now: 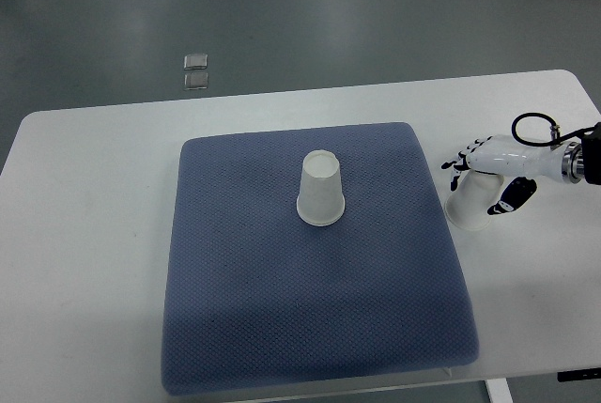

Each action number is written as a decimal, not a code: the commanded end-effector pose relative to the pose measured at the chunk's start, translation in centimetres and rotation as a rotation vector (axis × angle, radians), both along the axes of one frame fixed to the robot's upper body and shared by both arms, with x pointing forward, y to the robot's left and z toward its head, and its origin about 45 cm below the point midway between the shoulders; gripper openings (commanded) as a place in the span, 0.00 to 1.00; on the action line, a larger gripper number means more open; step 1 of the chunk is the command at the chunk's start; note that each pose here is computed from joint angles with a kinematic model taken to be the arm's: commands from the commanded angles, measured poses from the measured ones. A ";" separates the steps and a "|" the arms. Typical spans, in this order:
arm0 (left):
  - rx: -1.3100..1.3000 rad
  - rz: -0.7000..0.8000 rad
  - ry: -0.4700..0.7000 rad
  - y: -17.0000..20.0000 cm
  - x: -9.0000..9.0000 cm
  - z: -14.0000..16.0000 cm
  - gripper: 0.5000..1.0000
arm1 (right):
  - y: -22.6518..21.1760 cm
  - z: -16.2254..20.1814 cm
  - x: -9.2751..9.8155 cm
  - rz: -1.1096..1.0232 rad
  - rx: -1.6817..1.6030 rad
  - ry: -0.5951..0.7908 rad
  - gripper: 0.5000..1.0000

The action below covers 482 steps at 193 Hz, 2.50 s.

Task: Stack paper cups

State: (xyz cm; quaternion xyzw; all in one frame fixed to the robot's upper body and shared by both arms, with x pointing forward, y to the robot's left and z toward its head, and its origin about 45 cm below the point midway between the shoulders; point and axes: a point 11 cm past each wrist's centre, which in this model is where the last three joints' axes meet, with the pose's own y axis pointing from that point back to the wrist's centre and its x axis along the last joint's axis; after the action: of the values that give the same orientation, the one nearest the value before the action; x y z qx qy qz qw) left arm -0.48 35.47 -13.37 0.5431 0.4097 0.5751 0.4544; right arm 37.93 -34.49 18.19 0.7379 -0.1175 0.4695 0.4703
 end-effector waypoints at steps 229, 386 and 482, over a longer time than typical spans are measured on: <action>0.000 0.000 0.000 0.0 0.0 0.0 1.00 | -0.6 -1.3 0.1 -0.040 0.004 0.018 0.27; 0.000 0.000 0.001 0.0 0.0 0.0 1.00 | 1.0 7.3 4.5 -0.019 0.025 -0.071 0.28; 0.000 0.000 0.000 0.0 0.0 0.0 1.00 | 10.4 16.2 6.1 0.181 0.057 -0.063 0.29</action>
State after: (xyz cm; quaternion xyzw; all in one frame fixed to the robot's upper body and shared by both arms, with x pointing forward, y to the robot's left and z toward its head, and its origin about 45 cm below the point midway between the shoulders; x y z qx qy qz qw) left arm -0.47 35.47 -13.37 0.5430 0.4097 0.5752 0.4544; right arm 43.98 -26.08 32.90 0.7416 -0.0943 0.5204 0.4126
